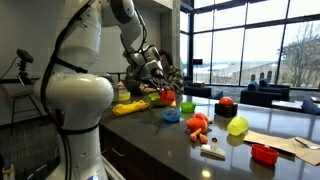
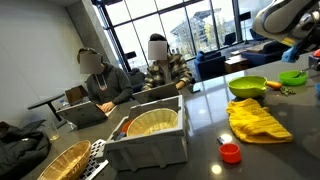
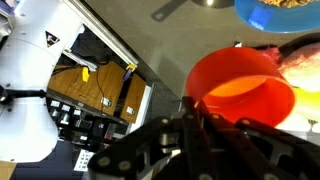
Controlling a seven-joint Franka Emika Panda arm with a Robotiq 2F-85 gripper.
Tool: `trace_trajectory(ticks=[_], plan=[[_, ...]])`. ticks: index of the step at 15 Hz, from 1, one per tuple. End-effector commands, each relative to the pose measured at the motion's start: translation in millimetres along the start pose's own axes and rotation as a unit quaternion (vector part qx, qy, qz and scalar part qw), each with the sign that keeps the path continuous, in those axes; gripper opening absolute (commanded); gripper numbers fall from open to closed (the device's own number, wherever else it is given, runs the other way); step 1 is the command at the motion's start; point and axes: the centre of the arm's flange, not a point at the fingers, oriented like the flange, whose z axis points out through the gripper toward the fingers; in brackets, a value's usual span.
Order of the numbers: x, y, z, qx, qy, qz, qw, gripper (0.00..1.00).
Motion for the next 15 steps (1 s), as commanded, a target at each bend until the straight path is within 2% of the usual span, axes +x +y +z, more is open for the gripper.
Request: trace_trajectory(ticks=[1, 5, 9, 11, 15], plan=[[17.9, -4.0, 3.9, -0.024, -0.053, -0.08, 0.9951, 0.01], [27.6, -14.9, 11.8, -0.055, -0.106, -0.167, 0.9788, 0.01], [28.8, -20.0, 19.3, -0.091, -0.152, -0.253, 0.9511, 0.01], [28.7, -19.6, 20.8, -0.101, -0.164, -0.283, 0.9396, 0.01], [25.0, -16.3, 21.3, -0.116, -0.173, -0.318, 0.9249, 0.01]])
